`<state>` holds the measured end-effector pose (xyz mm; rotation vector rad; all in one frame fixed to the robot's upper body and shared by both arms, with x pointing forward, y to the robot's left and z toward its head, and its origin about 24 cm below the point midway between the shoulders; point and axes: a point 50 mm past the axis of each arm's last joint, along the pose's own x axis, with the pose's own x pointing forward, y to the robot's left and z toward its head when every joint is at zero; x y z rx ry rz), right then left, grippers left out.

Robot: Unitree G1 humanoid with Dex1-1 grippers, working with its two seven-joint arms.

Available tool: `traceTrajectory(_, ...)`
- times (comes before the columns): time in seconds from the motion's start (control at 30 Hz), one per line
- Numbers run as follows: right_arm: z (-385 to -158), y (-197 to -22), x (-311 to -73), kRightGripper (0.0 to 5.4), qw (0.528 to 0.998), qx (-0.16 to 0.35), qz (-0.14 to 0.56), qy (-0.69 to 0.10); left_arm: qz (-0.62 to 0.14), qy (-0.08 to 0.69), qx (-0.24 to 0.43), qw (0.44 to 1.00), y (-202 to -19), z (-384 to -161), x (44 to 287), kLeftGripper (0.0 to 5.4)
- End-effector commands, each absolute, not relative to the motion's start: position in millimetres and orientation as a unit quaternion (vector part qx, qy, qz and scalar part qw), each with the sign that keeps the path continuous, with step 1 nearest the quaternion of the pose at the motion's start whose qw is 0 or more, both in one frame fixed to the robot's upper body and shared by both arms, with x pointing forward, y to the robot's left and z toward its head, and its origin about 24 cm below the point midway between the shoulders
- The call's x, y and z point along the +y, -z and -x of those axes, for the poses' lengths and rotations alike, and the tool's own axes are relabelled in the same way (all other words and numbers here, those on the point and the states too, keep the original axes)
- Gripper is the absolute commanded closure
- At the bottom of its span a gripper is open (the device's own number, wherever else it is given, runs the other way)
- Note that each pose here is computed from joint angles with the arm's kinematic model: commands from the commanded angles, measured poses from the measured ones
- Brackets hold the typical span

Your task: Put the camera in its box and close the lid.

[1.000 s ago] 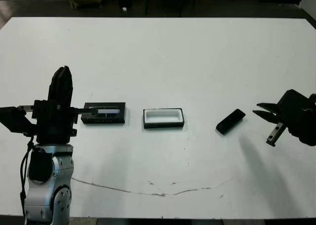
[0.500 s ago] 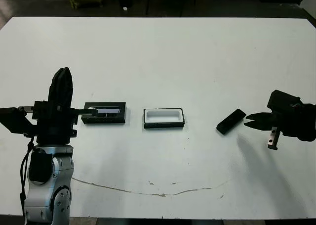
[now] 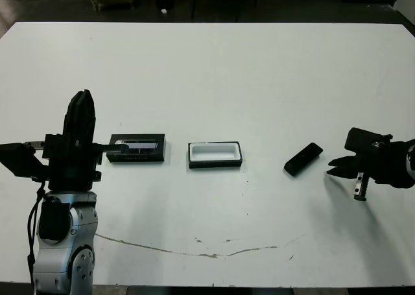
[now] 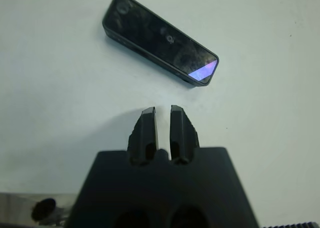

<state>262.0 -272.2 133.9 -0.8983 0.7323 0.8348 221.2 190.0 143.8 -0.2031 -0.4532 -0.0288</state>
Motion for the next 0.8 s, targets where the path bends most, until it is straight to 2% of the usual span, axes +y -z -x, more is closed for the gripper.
traceTrajectory(0.03,-263.2,-130.2,-277.0,5.40,0.750,0.349,0.410,-0.384,0.097,0.014,-0.213,0.972,-138.5,-221.1,191.9,5.39)
traceTrajectory(0.3,-266.9,-123.3,-280.0,5.40,0.750,0.351,0.403,-0.390,0.093,0.008,-0.212,0.973,-138.3,-220.3,190.8,5.39)
traceTrajectory(0.8,-283.5,-100.2,-275.3,5.40,0.736,0.359,0.398,-0.414,0.095,0.011,-0.213,0.972,-137.6,-220.7,191.4,5.39)
